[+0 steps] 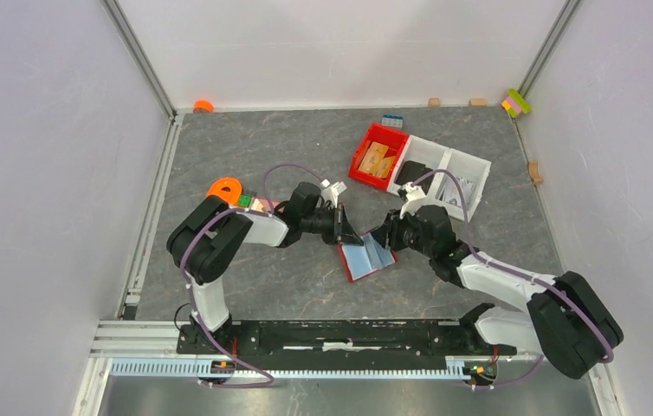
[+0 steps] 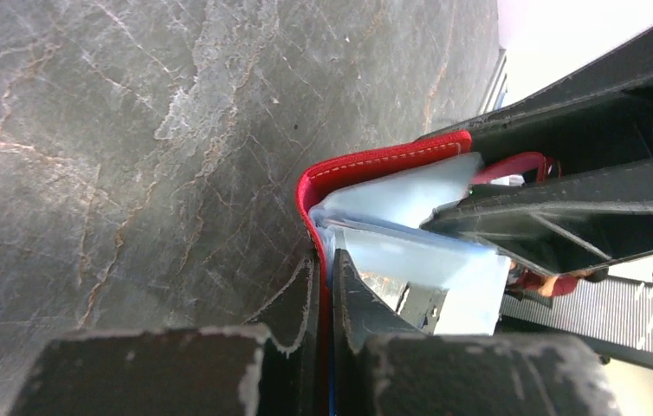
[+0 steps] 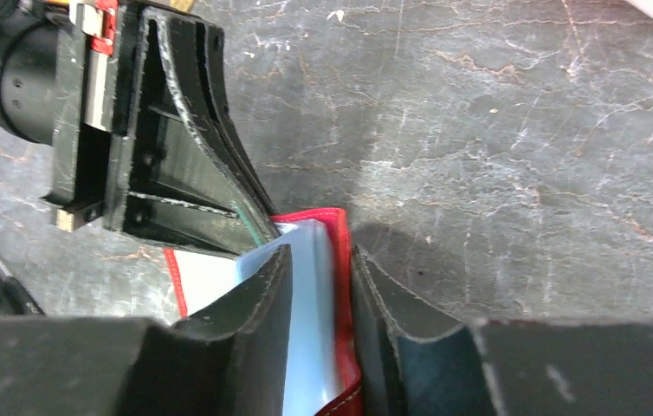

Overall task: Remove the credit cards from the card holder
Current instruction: Remove the credit card from the card holder.

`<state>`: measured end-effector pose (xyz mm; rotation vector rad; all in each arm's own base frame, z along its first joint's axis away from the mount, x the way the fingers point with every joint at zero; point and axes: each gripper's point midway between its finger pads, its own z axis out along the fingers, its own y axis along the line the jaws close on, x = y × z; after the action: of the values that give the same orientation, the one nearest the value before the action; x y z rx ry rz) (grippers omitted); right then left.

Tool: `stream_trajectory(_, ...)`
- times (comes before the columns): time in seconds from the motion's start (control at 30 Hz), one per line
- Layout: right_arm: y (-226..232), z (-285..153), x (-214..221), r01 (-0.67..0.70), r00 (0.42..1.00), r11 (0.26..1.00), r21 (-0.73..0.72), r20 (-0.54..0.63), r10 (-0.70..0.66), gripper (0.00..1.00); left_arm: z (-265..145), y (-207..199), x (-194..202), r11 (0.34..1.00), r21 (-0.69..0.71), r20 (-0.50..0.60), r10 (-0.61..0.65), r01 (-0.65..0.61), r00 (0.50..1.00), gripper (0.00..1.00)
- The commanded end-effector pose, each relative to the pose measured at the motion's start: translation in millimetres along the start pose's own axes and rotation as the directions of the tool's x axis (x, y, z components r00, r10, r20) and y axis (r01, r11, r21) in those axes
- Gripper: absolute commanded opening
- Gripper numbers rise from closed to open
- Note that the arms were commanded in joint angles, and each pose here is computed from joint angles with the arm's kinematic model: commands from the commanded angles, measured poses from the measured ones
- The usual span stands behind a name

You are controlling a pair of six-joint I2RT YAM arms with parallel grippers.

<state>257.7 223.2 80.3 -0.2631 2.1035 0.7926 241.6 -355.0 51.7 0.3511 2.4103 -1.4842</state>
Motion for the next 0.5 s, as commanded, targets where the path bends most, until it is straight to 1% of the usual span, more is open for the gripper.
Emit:
stream_trajectory(0.0,20,-6,-26,0.081,0.995,0.994,-0.074,0.059,-0.077,0.46,-14,-36,-19,0.984,0.113,0.05,0.131,-0.136,0.99,0.02)
stream_trajectory(0.03,23,-8,-28,0.094,0.994,0.992,-0.086,0.058,-0.089,0.52,-18,-41,-21,0.98,0.126,0.068,0.148,-0.156,0.987,0.02)
stream_trajectory(0.17,32,-18,-30,0.126,0.991,0.983,-0.131,0.07,-0.117,0.62,-39,-66,-27,0.953,0.175,0.144,0.225,-0.249,0.964,0.02)
stream_trajectory(0.27,35,-24,-30,0.15,0.987,0.977,-0.15,0.085,-0.138,0.66,-48,-78,-29,0.937,0.194,0.189,0.256,-0.292,0.948,0.02)
stream_trajectory(0.37,41,-29,-34,0.163,0.983,0.97,-0.178,0.113,-0.144,0.71,-52,-83,-29,0.93,0.208,0.206,0.262,-0.304,0.943,0.02)
stream_trajectory(0.43,47,-32,-37,0.175,0.98,0.962,-0.208,0.134,-0.149,0.78,-54,-86,-29,0.928,0.218,0.211,0.259,-0.303,0.943,0.02)
stream_trajectory(0.47,49,-34,-39,0.18,0.978,0.959,-0.218,0.145,-0.15,0.85,-55,-85,-30,0.929,0.217,0.215,0.255,-0.301,0.943,0.02)
